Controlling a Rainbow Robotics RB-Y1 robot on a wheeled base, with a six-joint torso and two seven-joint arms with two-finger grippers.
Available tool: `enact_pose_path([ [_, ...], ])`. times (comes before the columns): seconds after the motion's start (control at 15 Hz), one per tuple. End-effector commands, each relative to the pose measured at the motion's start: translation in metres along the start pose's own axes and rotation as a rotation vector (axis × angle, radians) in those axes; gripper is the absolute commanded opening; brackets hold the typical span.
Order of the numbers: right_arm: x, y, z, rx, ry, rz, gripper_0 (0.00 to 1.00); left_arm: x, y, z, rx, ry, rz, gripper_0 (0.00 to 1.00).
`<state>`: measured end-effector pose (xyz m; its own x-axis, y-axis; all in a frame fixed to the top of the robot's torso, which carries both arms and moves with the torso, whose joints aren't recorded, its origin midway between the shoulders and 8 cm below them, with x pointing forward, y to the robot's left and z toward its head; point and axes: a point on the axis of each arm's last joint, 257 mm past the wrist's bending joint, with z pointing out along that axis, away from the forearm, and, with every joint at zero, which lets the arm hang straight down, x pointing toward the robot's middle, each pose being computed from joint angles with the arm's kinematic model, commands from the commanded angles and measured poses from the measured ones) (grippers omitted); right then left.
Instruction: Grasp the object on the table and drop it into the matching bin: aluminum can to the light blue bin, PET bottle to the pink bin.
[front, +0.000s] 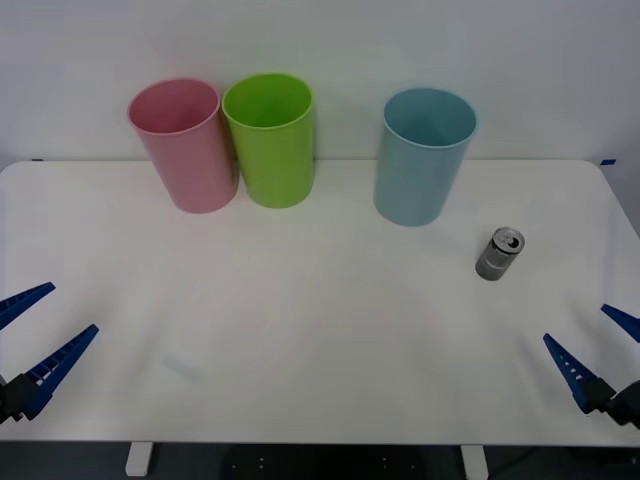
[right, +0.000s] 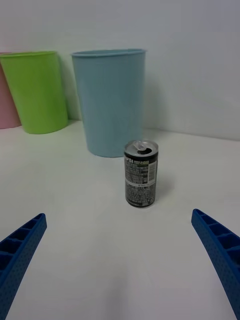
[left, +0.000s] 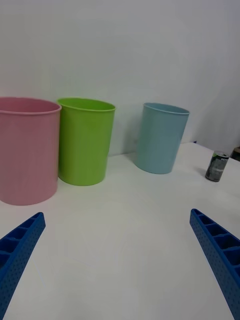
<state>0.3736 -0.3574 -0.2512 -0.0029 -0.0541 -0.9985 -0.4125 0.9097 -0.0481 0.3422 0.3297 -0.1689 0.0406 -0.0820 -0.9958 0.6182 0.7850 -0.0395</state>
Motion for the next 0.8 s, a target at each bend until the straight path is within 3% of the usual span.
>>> enact_pose_path([
  [0.07,0.013,-0.002,0.015,0.001,0.005,0.025,1.0,0.0,0.0,0.0,0.0,0.0,0.0,1.0],
  [0.53,0.028,-0.014,0.058,0.078,0.02,0.046,1.0,0.0,0.0,0.0,0.0,0.0,0.0,1.0],
  [0.8,0.035,-0.019,0.08,0.091,0.017,0.061,1.0,0.0,0.0,0.0,0.0,0.0,0.0,1.0],
])
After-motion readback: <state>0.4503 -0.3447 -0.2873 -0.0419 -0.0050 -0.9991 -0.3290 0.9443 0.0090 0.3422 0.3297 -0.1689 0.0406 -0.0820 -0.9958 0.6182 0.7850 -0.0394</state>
